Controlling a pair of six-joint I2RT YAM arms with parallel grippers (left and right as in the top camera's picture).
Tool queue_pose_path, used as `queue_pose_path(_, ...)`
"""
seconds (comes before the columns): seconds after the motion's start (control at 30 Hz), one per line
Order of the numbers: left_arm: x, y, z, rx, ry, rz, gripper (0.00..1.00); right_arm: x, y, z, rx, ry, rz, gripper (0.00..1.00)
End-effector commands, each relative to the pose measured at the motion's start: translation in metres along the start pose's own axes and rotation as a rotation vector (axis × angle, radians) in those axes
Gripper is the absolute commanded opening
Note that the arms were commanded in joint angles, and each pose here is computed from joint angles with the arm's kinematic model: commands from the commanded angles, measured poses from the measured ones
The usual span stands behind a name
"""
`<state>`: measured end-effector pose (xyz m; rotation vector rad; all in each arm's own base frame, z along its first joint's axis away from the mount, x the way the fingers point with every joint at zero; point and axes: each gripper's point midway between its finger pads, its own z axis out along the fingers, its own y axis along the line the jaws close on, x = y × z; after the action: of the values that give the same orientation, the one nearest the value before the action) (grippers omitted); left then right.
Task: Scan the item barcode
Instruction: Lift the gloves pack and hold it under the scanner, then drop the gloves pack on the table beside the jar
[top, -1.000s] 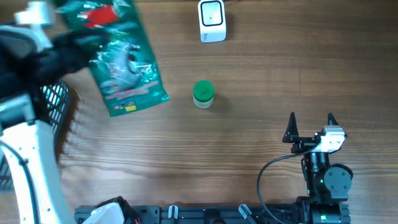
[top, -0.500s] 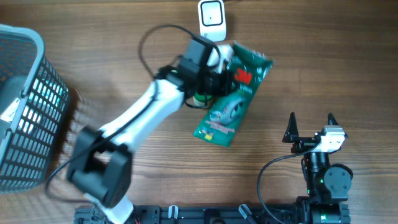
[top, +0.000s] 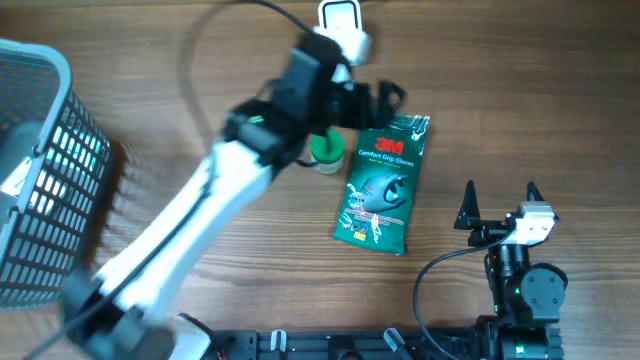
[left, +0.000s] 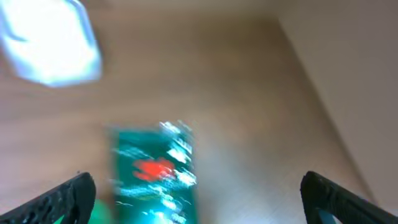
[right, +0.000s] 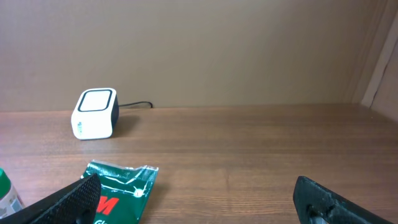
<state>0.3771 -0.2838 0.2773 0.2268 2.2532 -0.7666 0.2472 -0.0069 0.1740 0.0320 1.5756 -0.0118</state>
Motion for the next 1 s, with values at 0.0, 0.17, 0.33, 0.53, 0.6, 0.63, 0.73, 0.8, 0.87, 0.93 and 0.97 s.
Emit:
queue_pose_path(0.0, -0.076, 0.065, -0.114, -0.394, -0.376, -0.041, 1.00, -0.002, 0.003, 0.000, -0.014, -0.009, -0.012, 1.00)
queue_pose_path(0.17, -0.073, 0.187, -0.284, -0.818, -0.713, -0.507, 1.00, -0.002, 0.003, 0.000, -0.014, -0.009, -0.012, 1.00)
queue_pose_path(0.33, 0.013, 0.284, -0.379, -1.106, -0.796, -1.053, 1.00, -0.002, 0.003, 0.000, -0.014, -0.009, -0.012, 1.00)
queue_pose_path(0.53, 0.052, 0.354, -0.453, -1.327, -0.825, -1.158, 1.00, -0.002, 0.003, 0.000, -0.014, -0.009, -0.012, 1.00)
queue_pose_path(0.6, 0.058, 0.376, -0.464, -1.363, -0.844, -1.194, 1.00, -0.002, 0.003, 0.000, -0.014, -0.009, -0.012, 1.00)
queue_pose_path(0.63, 0.057, 0.392, -0.466, -1.376, -0.820, -1.169, 1.00, -0.002, 0.003, 0.000, -0.014, -0.009, -0.012, 1.00)
queue_pose_path(0.73, 0.039, 0.433, -0.455, -1.353, -0.628, -0.911, 1.00, -0.002, 0.003, 0.000, -0.014, -0.009, -0.012, 1.00)
queue_pose_path(0.8, 0.046, 0.457, -0.441, -1.367, -0.462, -0.800, 1.00, -0.002, 0.003, 0.000, -0.014, -0.009, -0.012, 1.00)
queue_pose_path(0.87, 0.062, 0.480, -0.425, -1.368, -0.312, -0.753, 1.00, -0.002, 0.003, 0.000, -0.014, -0.009, -0.012, 1.00)
queue_pose_path(0.93, 0.085, 0.507, -0.403, -1.347, -0.187, -0.773, 1.00, -0.002, 0.003, 0.000, -0.014, -0.009, -0.012, 1.00)
queue_pose_path(0.97, 0.096, 0.519, -0.392, -1.331, -0.149, -0.796, 1.00, -0.002, 0.003, 0.000, -0.014, -0.009, -0.012, 1.00)
